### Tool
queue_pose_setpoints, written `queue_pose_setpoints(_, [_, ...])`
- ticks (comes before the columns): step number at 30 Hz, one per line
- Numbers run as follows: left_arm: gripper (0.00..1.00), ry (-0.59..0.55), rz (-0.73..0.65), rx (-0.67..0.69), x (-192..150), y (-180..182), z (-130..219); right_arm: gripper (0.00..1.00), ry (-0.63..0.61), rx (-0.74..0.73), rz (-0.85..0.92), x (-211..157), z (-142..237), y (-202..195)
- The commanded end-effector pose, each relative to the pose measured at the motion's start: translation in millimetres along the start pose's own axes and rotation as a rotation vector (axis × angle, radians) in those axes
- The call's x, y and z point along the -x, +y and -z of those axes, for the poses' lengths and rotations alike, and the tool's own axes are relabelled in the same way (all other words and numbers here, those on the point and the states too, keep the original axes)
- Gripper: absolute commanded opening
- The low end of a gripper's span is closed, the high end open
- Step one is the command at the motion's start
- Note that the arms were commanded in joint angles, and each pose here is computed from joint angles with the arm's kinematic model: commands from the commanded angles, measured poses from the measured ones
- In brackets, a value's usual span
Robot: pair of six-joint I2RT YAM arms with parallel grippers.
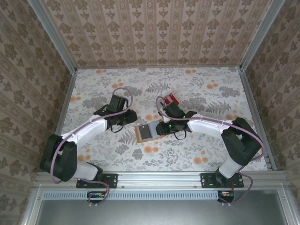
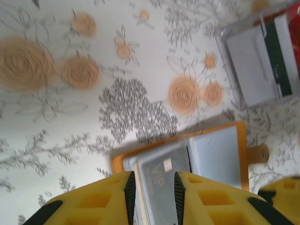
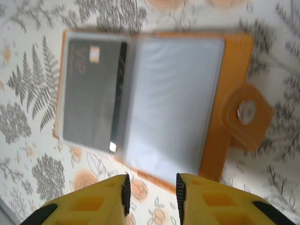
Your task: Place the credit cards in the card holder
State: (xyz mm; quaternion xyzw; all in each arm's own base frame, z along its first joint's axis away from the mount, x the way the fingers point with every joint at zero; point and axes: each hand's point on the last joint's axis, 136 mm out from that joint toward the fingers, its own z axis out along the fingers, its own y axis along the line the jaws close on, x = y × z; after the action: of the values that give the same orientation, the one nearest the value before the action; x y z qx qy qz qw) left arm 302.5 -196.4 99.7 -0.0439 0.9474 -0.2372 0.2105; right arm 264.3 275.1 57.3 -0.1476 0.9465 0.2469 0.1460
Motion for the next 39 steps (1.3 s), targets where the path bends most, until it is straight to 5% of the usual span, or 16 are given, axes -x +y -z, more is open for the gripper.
queue_pose_setpoints(1, [0.30, 0.052, -0.035, 0.017, 5.8, 4.9, -15.8, 0.32, 0.087, 0.026, -0.046, -32.6, 0.8, -3.3])
queue_pose_setpoints(8, [0.25, 0.145, -0.053, -0.011, 4.3, -0.6, -51.9, 0.32, 0.101, 0.049, -0.118, -43.6, -16.9, -7.8])
queue_pose_setpoints(24, [0.16, 0.194, 0.052, 0.052, -60.9, 44.0, -29.0, 0.32, -0.028, 0.022, -0.096, 60.4, -47.5, -3.7])
queue_pose_setpoints(39, [0.15, 0.170, 0.146, 0.028, -100.0, 54.0, -27.3, 0.32, 0.138, 0.188, -0.017, 91.2, -90.1, 41.1])
